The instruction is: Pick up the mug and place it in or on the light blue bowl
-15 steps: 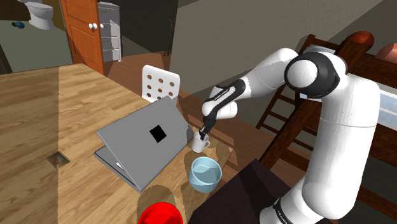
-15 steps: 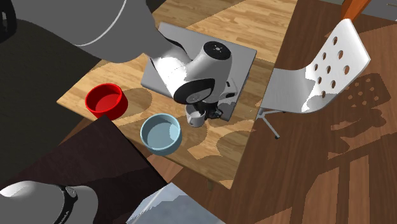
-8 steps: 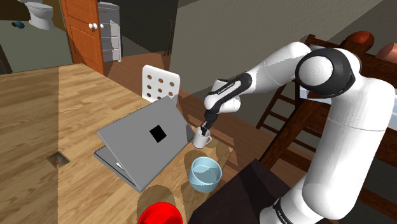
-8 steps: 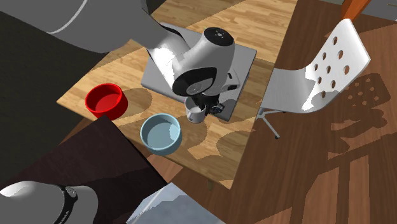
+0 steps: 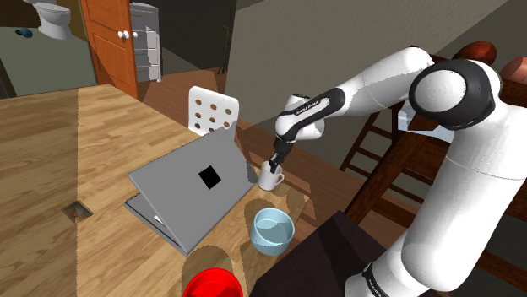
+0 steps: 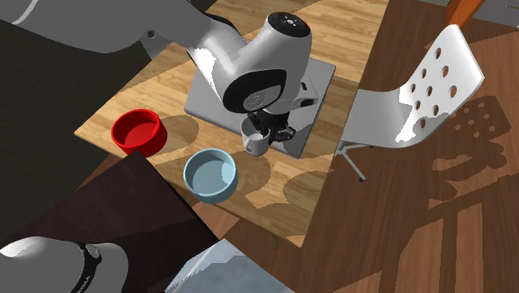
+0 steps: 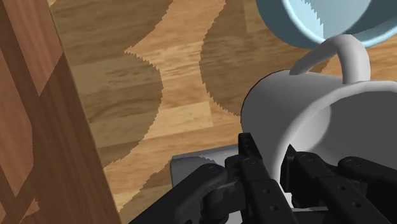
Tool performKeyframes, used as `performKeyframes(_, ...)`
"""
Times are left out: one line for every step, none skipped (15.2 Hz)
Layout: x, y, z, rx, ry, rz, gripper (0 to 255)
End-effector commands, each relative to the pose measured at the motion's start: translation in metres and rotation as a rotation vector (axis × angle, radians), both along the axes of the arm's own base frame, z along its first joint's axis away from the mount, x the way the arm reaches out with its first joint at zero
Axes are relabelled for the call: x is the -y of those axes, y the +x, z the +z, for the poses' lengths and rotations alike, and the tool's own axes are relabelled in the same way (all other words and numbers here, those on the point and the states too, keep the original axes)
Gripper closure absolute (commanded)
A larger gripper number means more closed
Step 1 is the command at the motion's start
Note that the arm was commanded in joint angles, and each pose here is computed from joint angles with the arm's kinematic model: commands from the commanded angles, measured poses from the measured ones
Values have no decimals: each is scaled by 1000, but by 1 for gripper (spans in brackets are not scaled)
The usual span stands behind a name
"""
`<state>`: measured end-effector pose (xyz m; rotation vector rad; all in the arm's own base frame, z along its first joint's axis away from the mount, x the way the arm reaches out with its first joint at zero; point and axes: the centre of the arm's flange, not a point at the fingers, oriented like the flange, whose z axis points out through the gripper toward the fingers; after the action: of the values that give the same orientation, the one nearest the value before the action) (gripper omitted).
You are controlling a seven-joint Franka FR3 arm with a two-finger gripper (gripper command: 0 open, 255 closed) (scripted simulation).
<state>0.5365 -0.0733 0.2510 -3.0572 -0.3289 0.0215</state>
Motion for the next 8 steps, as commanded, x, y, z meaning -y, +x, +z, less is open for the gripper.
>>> performKeyframes(-1, 0, 11, 0, 0, 0, 255)
performKeyframes(-1, 0, 13, 0, 0, 0, 255)
performKeyframes(-6, -12, 15, 0, 0, 0, 255)
performKeyframes(-10, -25, 17, 0, 0, 0, 255)
performKeyframes(-15, -37, 18, 0, 0, 0, 255)
performKeyframes(-20, -49, 20, 0, 0, 0, 255)
performKeyframes(-24, -61, 22, 0, 0, 0, 255)
performKeyframes(-29, -74, 23, 0, 0, 0, 255)
